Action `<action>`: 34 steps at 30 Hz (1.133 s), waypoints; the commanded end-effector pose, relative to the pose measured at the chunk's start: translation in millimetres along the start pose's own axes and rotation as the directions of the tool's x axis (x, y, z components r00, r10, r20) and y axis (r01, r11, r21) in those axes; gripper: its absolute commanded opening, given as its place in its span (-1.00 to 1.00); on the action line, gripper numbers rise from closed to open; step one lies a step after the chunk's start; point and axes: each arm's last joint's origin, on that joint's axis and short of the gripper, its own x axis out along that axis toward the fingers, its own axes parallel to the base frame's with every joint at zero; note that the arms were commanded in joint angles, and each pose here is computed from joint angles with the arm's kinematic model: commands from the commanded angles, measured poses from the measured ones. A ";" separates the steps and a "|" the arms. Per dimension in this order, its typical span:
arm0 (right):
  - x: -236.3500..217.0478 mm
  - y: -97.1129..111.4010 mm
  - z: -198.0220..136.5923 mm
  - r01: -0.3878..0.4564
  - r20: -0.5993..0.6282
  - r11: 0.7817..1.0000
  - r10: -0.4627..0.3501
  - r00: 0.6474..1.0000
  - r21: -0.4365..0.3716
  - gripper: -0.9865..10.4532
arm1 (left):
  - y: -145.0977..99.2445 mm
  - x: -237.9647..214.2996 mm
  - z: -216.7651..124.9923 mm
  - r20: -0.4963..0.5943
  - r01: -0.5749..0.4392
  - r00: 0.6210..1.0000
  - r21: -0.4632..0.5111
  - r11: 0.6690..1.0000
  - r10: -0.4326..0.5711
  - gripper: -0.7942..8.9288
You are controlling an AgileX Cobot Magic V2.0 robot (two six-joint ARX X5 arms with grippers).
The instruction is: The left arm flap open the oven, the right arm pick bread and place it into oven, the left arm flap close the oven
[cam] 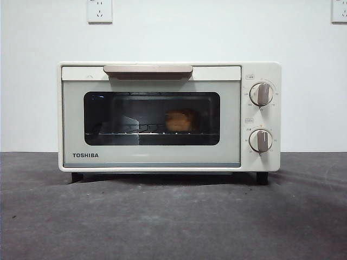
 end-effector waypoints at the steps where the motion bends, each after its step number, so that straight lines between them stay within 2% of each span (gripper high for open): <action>1: 0.3 -0.2 -7.2 0.000 -0.038 1.000 0.000 0.999 -0.011 -0.80 | 0.5 1.9 -7.2 -0.025 -0.004 1.000 0.007 1.000 0.005 -0.82; 5: 0.3 -0.2 -7.1 -0.002 -0.037 0.998 0.000 0.999 -0.066 -0.80 | 0.5 1.9 -7.3 -0.025 -0.004 1.000 0.007 1.000 0.005 -0.82; 34: 0.3 -0.2 -4.8 -0.001 -0.013 0.998 0.000 1.000 -0.066 -0.80 | 0.5 1.9 -7.2 -0.025 -0.004 1.000 0.007 1.000 0.005 -0.82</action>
